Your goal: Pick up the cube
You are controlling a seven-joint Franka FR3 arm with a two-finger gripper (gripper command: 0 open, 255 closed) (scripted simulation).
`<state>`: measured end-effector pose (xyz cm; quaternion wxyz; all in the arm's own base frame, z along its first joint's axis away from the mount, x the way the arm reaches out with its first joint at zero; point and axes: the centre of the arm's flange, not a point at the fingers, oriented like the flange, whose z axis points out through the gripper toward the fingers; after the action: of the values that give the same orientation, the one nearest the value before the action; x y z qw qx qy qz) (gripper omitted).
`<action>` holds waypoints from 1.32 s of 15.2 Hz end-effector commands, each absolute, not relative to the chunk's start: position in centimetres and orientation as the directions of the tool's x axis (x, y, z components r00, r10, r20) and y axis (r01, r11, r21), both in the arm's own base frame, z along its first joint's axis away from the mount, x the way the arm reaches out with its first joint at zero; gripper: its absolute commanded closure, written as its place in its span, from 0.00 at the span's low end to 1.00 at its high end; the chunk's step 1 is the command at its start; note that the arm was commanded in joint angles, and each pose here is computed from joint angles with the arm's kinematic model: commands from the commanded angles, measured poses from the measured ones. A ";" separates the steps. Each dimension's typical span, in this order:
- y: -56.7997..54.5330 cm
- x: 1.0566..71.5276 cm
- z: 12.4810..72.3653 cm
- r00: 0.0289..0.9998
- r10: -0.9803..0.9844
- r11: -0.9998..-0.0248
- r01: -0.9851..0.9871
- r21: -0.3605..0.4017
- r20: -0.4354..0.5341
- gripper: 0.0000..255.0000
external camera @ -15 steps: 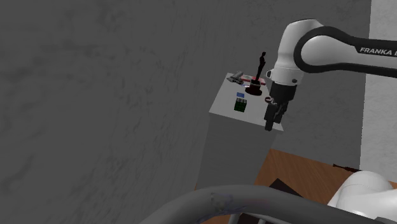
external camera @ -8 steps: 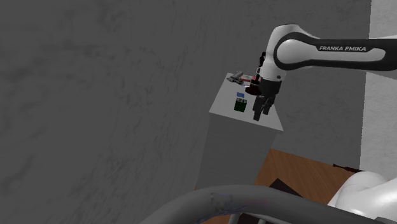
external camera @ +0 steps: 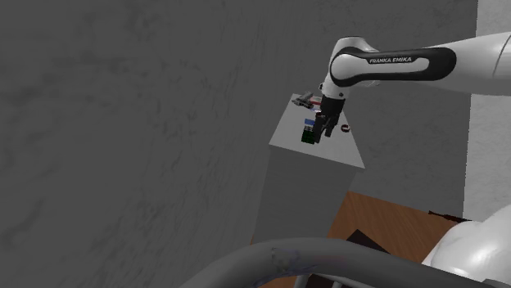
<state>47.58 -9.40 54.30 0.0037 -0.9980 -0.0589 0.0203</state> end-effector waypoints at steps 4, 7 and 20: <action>-13.0 52.8 53.6 0.993 0.120 -0.993 0.120 -0.005 -0.013 0.00; -15.1 55.9 53.3 0.993 0.122 -0.993 0.122 -0.002 0.003 0.00; -17.1 58.9 49.1 0.992 0.123 -0.992 0.123 0.000 0.018 0.00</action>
<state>58.90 -17.11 49.21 0.0004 -0.9981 -0.0616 -0.0091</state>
